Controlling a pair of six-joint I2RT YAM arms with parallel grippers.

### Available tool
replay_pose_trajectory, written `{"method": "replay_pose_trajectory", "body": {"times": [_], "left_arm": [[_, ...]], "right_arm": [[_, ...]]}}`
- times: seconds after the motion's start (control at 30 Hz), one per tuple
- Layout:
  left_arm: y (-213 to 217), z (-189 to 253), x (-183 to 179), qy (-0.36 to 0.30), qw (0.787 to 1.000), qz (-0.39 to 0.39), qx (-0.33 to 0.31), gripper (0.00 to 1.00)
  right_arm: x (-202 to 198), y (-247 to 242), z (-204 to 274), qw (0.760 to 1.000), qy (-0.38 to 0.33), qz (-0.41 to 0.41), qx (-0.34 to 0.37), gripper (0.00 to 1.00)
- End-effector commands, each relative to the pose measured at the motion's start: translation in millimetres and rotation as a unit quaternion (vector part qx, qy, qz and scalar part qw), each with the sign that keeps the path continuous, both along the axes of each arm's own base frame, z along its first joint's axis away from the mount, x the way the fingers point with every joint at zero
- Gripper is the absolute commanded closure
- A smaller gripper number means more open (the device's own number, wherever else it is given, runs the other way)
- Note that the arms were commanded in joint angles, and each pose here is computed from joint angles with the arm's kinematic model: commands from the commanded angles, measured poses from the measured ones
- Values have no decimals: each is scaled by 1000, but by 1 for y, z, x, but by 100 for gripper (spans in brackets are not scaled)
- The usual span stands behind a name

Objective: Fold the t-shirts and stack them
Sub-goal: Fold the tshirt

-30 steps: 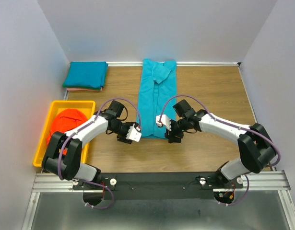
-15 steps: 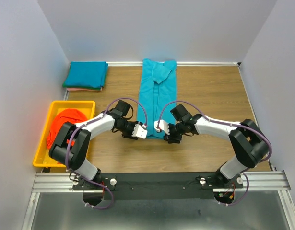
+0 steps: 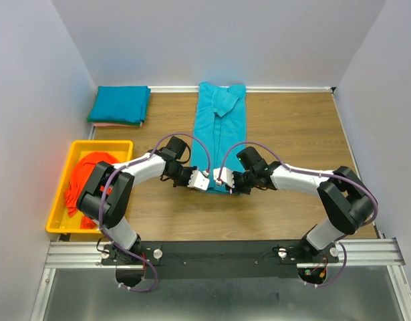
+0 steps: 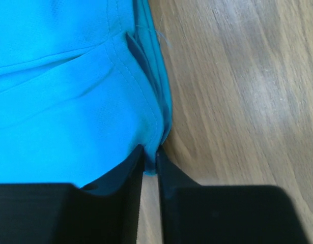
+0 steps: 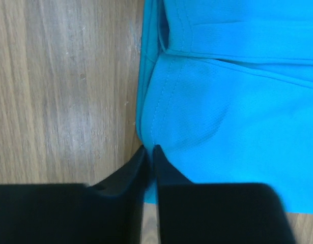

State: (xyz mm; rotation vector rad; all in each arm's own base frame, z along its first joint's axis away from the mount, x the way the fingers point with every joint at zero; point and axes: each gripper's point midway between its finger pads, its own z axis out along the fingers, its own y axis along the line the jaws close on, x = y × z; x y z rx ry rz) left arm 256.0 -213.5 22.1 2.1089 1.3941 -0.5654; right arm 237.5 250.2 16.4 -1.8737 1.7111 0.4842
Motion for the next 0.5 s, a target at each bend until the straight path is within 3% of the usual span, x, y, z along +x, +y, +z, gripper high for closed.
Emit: {"method": "replay_pose_trajectory", "body": {"times": [0.0, 0.1, 0.33, 0.47], "left_arm": [[14, -18, -6, 19, 999, 0, 49, 85], [12, -10, -7, 15, 999, -5, 42, 100], [2, 22, -15, 17, 1000, -23, 10, 100], [6, 34, -50, 49, 996, -69, 11, 100]], "right_arm": [[-19, -47, -44, 993, 26, -21, -109, 91], [-15, -44, -34, 995, 17, -32, -98, 99], [-25, -34, 9, 997, 26, -40, -53, 99], [-55, -28, 28, 998, 52, -25, -30, 99]]}}
